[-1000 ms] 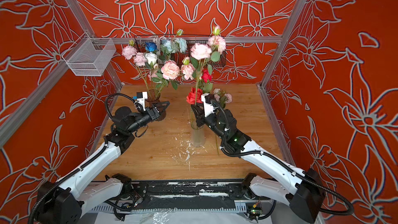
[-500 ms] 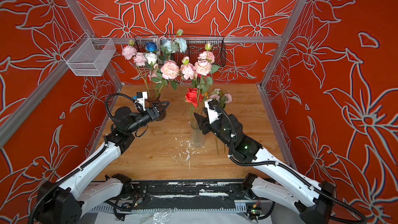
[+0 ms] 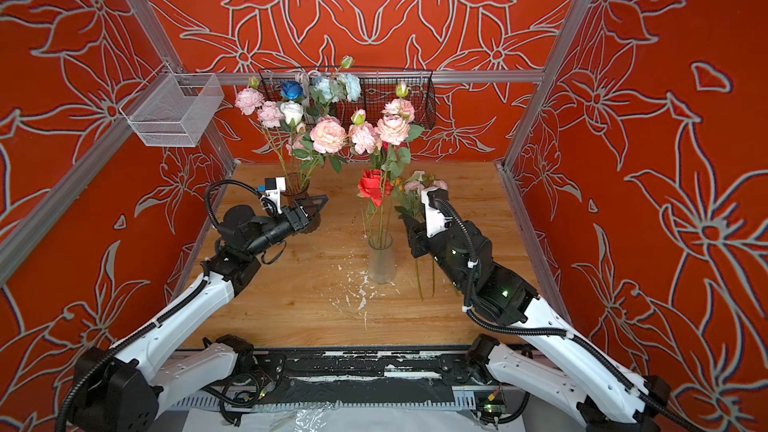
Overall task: Arrange the flowers into the vase
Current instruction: 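Open the right gripper and lower it to the loose orange rose stem, then close the right gripper on the orange rose stem on the table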
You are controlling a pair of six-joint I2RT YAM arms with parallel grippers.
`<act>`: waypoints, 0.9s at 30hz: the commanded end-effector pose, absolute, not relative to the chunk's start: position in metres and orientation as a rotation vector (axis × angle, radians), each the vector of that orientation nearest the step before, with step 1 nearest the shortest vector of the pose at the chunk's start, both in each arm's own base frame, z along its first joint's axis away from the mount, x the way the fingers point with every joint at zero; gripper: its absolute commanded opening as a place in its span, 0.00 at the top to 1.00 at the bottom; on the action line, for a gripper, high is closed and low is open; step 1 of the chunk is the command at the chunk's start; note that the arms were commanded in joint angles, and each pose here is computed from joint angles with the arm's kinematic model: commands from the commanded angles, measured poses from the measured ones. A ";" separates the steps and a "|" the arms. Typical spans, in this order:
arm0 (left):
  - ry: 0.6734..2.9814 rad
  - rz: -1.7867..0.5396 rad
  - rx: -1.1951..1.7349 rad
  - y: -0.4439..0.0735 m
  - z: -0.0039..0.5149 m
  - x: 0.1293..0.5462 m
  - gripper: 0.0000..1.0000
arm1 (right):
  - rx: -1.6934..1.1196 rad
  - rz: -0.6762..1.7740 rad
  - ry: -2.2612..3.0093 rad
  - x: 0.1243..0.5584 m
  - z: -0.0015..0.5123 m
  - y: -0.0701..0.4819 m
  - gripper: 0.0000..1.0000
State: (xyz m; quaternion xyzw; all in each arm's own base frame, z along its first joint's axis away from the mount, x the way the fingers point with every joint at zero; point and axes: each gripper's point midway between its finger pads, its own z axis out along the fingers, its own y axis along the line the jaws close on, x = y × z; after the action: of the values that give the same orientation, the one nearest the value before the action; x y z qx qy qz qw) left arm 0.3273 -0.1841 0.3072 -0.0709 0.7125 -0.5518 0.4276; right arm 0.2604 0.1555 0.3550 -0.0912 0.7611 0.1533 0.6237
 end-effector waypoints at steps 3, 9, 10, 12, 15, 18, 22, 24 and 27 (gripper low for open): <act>1.938 -1.346 -0.218 -0.198 0.278 0.334 0.07 | 0.096 0.262 1.911 0.287 0.289 0.091 0.61; 2.142 -1.301 -0.229 -0.219 0.240 0.334 0.09 | 0.282 0.329 2.091 0.325 0.216 0.071 0.72; 2.184 -1.294 -0.236 -0.222 0.232 0.335 0.09 | 0.272 0.357 2.139 0.332 0.201 0.076 0.73; 2.229 -1.303 -0.244 -0.226 0.224 0.337 0.10 | 0.253 0.385 2.243 0.346 0.177 0.086 0.72; 2.262 -1.314 -0.251 -0.229 0.217 0.338 0.10 | 0.229 0.394 2.379 0.367 0.142 0.100 0.67; 2.258 -1.312 -0.253 -0.228 0.217 0.339 0.10 | 0.205 0.397 2.453 0.388 0.115 0.110 0.58; 2.252 -1.315 -0.251 -0.228 0.218 0.340 0.10 | 0.185 0.385 2.582 0.414 0.079 0.122 0.56; 2.248 -1.317 -0.250 -0.227 0.219 0.340 0.10 | 0.185 0.382 2.633 0.423 0.062 0.126 0.57; 2.239 -1.320 -0.251 -0.226 0.221 0.340 0.10 | 0.178 0.355 2.658 0.432 0.046 0.129 0.59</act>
State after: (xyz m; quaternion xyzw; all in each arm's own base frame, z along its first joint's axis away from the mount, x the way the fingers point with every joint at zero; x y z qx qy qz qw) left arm 0.3391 -0.2261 0.2087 -0.1033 0.8347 -0.4792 0.2510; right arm 0.4328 0.1247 0.0554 0.0718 0.9575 0.1303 0.2470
